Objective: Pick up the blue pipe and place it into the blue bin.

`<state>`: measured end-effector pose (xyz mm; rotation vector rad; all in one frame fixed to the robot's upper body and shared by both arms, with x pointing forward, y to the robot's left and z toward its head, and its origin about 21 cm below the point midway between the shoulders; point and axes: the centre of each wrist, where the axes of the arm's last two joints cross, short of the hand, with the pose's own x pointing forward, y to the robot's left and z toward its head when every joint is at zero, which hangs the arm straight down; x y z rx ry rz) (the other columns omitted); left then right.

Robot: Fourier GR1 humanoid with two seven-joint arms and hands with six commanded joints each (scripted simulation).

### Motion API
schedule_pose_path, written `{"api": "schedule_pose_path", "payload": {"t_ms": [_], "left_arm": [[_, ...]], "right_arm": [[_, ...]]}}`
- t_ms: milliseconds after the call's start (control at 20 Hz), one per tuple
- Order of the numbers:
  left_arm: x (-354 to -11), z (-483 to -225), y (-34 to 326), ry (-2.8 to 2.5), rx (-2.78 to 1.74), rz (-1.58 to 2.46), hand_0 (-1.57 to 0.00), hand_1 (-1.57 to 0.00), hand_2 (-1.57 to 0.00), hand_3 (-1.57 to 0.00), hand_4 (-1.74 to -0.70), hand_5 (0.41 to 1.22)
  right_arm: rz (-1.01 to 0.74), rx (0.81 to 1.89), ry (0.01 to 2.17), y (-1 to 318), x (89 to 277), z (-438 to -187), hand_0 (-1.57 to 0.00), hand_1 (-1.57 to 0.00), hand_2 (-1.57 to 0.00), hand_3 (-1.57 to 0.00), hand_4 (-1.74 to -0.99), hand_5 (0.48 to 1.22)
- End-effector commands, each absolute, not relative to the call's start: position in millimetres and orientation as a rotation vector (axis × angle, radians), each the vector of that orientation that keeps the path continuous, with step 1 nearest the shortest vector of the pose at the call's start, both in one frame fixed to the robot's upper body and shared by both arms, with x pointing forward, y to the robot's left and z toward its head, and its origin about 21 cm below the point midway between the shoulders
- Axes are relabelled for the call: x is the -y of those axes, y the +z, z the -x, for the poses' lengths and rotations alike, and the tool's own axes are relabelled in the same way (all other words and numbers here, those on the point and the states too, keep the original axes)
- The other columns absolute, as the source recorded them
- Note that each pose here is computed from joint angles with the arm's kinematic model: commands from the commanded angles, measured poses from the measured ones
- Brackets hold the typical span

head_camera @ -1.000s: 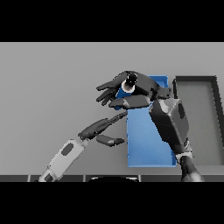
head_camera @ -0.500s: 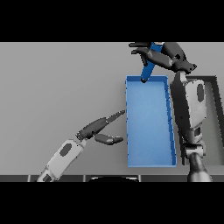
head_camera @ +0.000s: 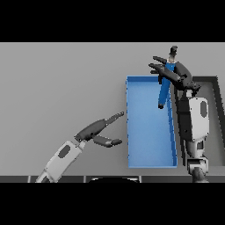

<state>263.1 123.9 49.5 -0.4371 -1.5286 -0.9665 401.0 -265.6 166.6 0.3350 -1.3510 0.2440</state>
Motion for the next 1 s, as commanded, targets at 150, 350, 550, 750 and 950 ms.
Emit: {"api": "schedule_pose_path", "payload": {"t_ms": [150,350,550,750,950], "left_arm": [[-124.4,-264.2,48.9,-0.964,1.526,0.428,0.00,0.00,0.00,0.00,-0.83,0.470],[-118.8,-264.6,49.3,-0.956,1.523,0.430,0.00,0.00,0.00,0.00,-0.83,0.475],[-119.2,-263.0,47.0,-0.962,1.521,0.434,0.00,0.00,0.00,0.00,-0.83,0.476],[-117.5,-266.1,52.3,-0.969,1.519,0.427,0.00,0.00,0.00,0.00,-0.83,0.477],[-123.6,-263.9,52.9,-0.955,1.532,0.438,0.00,0.00,0.00,0.00,-0.83,0.475]], "right_arm": [[-0.227,1.212,0.231,132.4,271.1,-387.0,-1.57,-1.57,-1.57,-1.08,-1.586,1.221],[-0.157,1.079,0.294,98.5,269.0,-376.5,-1.57,-1.57,-1.57,-0.69,-1.653,1.205],[-0.130,0.888,0.232,65.9,271.9,-377.6,-1.17,-1.11,-1.07,-0.65,-1.477,1.178],[-0.156,0.812,0.292,70.8,265.0,-375.6,-0.48,-0.45,-0.44,-0.26,-1.264,1.139],[-0.078,0.837,0.502,84.9,257.7,-365.9,-0.20,-0.18,-0.18,-0.11,-1.199,0.967]]}}
